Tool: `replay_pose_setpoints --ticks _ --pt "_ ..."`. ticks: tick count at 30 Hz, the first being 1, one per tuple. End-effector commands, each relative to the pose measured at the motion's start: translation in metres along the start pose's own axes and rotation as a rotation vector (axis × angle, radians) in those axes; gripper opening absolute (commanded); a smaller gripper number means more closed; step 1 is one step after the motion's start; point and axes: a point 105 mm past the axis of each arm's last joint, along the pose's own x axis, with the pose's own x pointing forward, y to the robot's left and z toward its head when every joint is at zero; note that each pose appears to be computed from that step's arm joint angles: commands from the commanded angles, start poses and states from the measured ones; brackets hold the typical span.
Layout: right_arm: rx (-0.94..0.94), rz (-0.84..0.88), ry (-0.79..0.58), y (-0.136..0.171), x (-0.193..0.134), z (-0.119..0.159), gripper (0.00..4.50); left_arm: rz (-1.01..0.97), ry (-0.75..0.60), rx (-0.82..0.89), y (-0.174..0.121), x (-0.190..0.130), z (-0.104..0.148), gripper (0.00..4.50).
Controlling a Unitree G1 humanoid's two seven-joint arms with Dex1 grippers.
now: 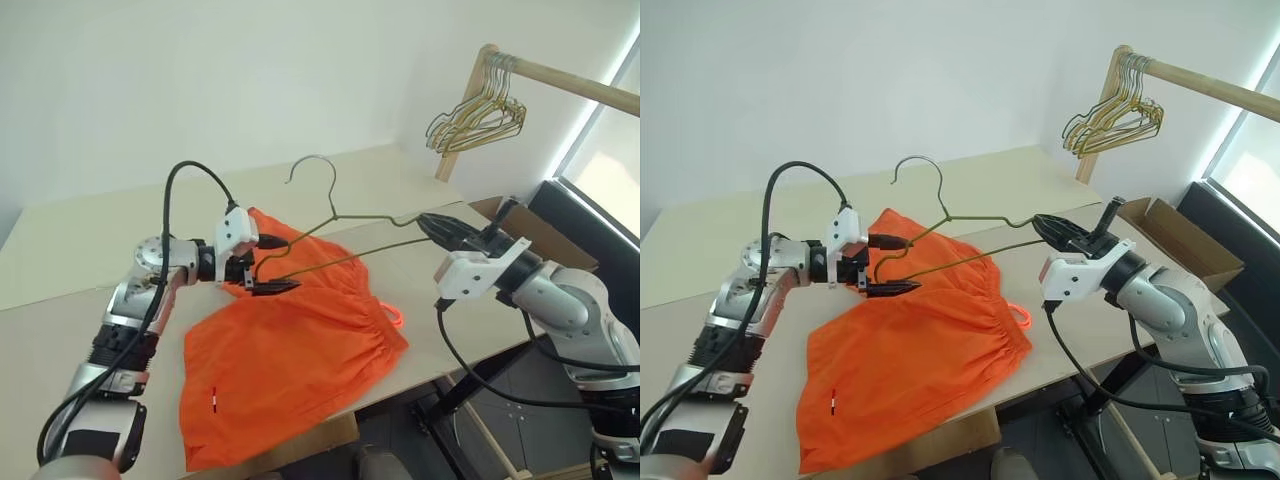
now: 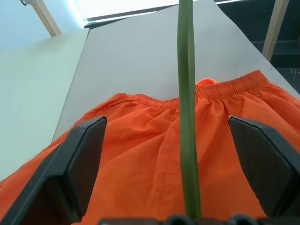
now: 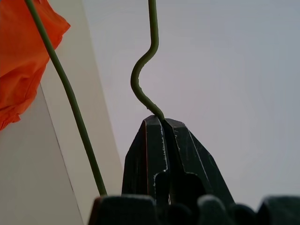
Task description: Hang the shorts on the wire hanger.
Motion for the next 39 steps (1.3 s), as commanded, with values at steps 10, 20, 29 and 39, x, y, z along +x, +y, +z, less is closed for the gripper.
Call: replay_pose_setpoints --ticks 10,20,29,39 --pt "-0.032 -0.061 -0.028 -0.023 -0.003 0.009 0.0 -0.108 0.046 -0.028 -0.011 -0.006 0.007 4.48" --pt "-0.028 -0.065 -0.025 -0.025 -0.006 0.011 0.0 -0.204 0.082 -0.07 -0.02 -0.006 0.005 4.3" --pt "-0.03 -0.063 -0.019 -0.024 -0.007 0.011 0.0 -0.21 0.067 -0.068 -0.017 -0.009 0.01 1.54" --pt "-0.032 -0.061 -0.022 -0.021 -0.007 0.012 0.0 -0.205 0.075 -0.079 -0.016 -0.01 0.011 0.04"
